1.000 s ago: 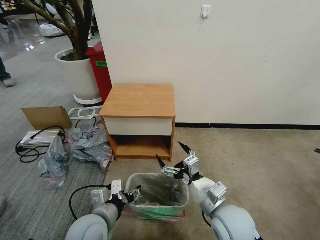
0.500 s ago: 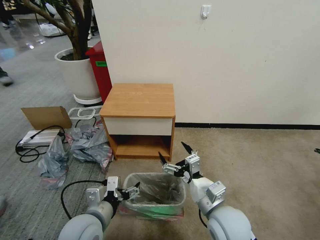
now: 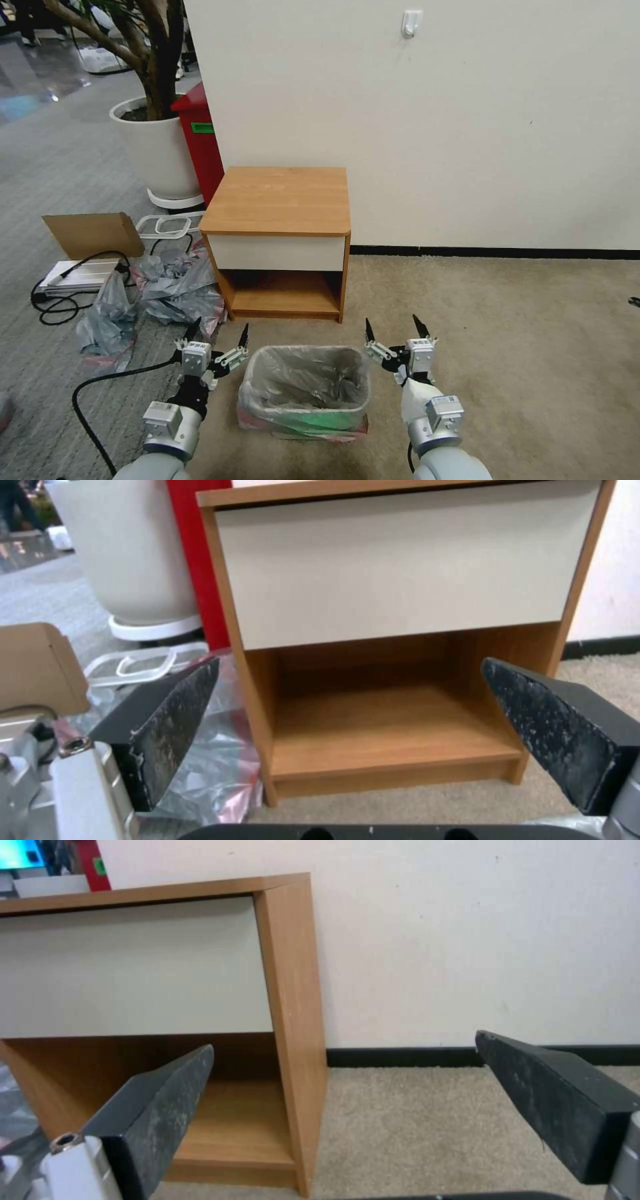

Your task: Pick up the garbage bag from the table and place it over the trash can.

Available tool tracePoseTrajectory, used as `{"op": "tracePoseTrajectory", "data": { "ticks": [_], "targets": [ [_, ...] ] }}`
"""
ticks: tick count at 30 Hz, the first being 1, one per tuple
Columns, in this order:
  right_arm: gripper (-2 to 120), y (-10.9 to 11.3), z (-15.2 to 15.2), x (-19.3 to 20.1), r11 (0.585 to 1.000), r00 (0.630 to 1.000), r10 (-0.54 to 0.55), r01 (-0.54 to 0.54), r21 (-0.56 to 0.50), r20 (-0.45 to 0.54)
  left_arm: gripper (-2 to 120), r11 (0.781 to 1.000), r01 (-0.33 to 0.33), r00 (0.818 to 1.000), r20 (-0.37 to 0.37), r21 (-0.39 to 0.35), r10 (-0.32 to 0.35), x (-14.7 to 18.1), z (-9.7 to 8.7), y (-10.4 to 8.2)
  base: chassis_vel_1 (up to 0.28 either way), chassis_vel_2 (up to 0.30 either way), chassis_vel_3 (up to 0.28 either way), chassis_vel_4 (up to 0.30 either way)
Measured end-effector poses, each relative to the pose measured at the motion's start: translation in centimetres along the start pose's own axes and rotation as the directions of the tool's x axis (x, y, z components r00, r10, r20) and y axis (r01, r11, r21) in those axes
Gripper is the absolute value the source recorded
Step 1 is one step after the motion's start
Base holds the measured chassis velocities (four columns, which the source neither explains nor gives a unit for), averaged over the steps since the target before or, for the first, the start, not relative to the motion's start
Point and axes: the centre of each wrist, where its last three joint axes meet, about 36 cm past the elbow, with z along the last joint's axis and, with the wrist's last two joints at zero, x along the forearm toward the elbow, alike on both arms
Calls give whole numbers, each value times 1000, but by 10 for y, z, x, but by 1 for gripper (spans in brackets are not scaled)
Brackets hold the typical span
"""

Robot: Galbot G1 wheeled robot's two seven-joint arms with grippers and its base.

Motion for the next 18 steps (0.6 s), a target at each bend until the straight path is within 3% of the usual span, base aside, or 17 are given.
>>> {"op": "tracePoseTrajectory", "data": {
  "ticks": [18],
  "targets": [
    [100,0,-1,0,1000,1000,-2,2,1,2,98,1000,5,1000,-8,4,-5,0,0,-1,0,0,0,0]
  ]
}}
